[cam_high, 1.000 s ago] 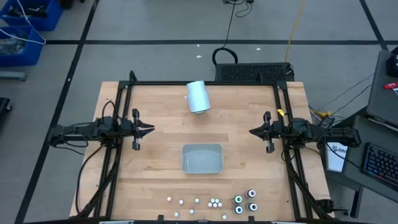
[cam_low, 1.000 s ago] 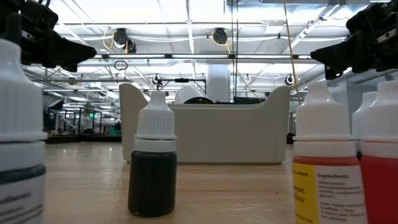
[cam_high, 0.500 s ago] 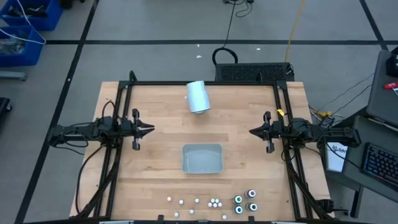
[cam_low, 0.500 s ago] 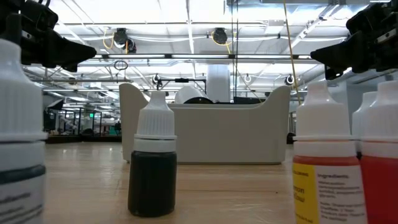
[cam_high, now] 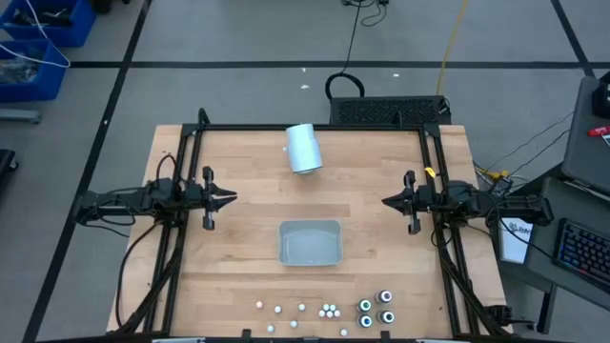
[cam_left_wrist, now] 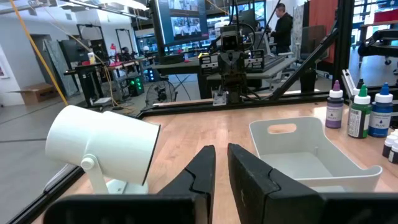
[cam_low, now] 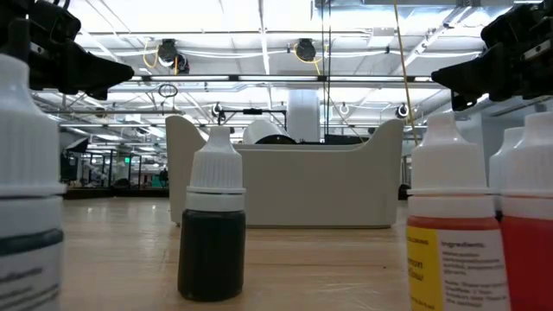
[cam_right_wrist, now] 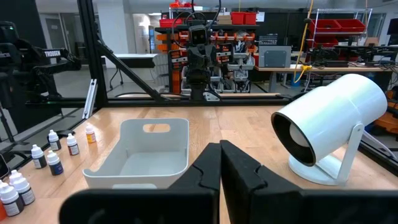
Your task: Pick & Place food coloring
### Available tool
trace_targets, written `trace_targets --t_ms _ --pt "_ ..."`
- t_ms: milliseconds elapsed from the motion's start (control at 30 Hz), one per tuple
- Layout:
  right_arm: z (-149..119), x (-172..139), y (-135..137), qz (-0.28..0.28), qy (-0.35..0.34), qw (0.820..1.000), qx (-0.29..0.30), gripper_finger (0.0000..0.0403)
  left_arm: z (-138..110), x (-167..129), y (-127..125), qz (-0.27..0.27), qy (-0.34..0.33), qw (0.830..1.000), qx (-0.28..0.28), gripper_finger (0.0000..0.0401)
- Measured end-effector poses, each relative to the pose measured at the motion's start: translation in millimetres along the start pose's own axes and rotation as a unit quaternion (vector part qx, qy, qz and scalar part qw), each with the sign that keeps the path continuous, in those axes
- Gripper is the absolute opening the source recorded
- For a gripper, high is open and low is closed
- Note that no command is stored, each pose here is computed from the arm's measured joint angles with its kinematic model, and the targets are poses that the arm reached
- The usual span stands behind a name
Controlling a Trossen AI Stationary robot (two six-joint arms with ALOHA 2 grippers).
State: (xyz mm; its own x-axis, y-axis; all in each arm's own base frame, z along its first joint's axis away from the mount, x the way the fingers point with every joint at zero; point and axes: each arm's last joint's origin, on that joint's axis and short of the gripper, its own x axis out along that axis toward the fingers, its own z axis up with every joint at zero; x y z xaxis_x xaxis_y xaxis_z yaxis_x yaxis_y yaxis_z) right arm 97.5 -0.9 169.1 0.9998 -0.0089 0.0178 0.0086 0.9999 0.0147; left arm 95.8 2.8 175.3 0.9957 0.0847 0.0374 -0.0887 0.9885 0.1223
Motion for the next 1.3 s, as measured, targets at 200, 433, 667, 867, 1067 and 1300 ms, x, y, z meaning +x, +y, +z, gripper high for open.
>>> trace_targets --t_ms 200,433,667,867,1067,1300 --pt "0.0 0.0 0.0 0.000 0.000 1.000 0.000 0.0000 -0.1 0.0 0.0 0.000 0.000 1.000 0.000 0.0051" --pt "0.0 0.0 0.0 0.000 0.000 1.000 0.000 0.0000 0.0 0.0 0.0 0.000 0.000 1.000 -0.003 0.0051" --pt "0.2 0.0 0.0 0.000 -0.001 1.000 0.000 0.0000 0.0 0.0 0.0 0.000 0.000 1.000 -0.020 0.0051" --pt "0.3 0.0 0.0 0.000 -0.001 1.000 0.000 0.0000 0.0 0.0 0.0 -0.001 -0.001 0.996 -0.086 0.0051" --pt "0.3 0.0 0.0 0.000 -0.001 1.000 0.000 0.0000 -0.4 0.0 0.4 0.009 0.002 0.992 -0.125 0.0051" --pt "4.0 -0.1 -0.1 -0.003 -0.020 0.999 -0.032 0.0000 -2.5 -0.2 1.9 0.037 0.014 0.994 -0.102 0.0051"
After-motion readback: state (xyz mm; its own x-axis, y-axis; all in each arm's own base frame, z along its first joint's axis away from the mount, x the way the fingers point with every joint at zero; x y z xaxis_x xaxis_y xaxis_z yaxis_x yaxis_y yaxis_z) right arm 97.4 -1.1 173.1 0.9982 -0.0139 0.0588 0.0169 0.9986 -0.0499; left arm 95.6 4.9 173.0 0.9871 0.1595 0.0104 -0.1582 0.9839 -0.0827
